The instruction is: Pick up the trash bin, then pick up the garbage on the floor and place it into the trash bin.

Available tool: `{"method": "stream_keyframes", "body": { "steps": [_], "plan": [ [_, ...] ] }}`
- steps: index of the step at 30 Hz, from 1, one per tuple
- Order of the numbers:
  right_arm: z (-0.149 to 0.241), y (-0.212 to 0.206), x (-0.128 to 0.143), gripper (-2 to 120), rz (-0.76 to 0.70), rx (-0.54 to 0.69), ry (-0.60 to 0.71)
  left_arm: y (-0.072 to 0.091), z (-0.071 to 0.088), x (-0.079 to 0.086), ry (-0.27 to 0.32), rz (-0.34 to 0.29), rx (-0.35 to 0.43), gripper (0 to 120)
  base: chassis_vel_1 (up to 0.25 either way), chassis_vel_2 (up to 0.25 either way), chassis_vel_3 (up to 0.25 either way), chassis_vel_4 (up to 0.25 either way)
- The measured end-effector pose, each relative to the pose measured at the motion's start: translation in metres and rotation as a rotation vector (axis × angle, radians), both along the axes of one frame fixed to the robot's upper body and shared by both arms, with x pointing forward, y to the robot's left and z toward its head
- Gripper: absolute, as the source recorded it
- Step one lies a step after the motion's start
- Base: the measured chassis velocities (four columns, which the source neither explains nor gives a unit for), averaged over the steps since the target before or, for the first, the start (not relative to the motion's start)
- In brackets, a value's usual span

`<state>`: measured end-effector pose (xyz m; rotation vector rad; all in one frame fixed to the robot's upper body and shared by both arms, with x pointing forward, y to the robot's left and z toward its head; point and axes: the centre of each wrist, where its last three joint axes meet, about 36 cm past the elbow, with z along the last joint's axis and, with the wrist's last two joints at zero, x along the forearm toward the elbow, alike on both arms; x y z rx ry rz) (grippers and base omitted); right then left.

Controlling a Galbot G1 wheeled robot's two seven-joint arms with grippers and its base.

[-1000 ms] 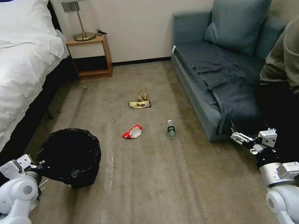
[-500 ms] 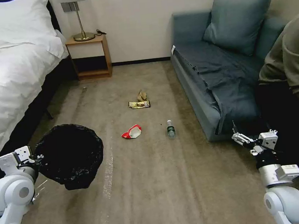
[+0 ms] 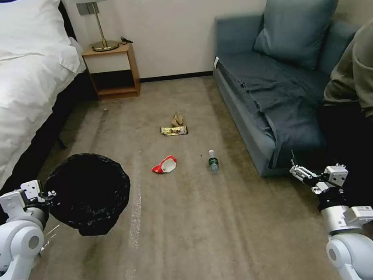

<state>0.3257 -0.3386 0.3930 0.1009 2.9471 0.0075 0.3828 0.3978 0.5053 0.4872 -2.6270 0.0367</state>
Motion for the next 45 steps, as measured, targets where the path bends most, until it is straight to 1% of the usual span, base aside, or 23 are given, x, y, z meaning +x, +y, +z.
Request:
{"method": "stream_keyframes", "body": {
  "steps": [11,20,29,35,45],
  "plan": [
    [-0.002,0.001,-0.002,100,0.017,0.015,0.017,0.003,-0.007,0.0,-0.007,0.019,0.001,1,0.0,0.0,0.0,0.0],
    [-0.004,0.001,-0.003,100,0.016,0.02,0.028,0.001,-0.007,0.0,-0.021,0.015,-0.003,1,0.0,0.0,0.0,0.0],
    [-0.007,-0.001,-0.005,100,0.01,0.019,0.034,0.0,-0.009,0.001,-0.021,0.017,-0.001,1,0.0,0.0,0.0,0.0],
    [-0.008,-0.001,-0.005,100,0.008,0.02,0.036,0.001,-0.009,0.002,-0.026,0.021,0.002,1,-0.067,0.061,0.06,-0.071],
    [-0.01,-0.003,-0.006,100,0.005,0.022,0.041,-0.002,-0.014,0.001,-0.022,0.015,-0.005,1,-0.031,0.025,0.033,-0.032]
  ]
}}
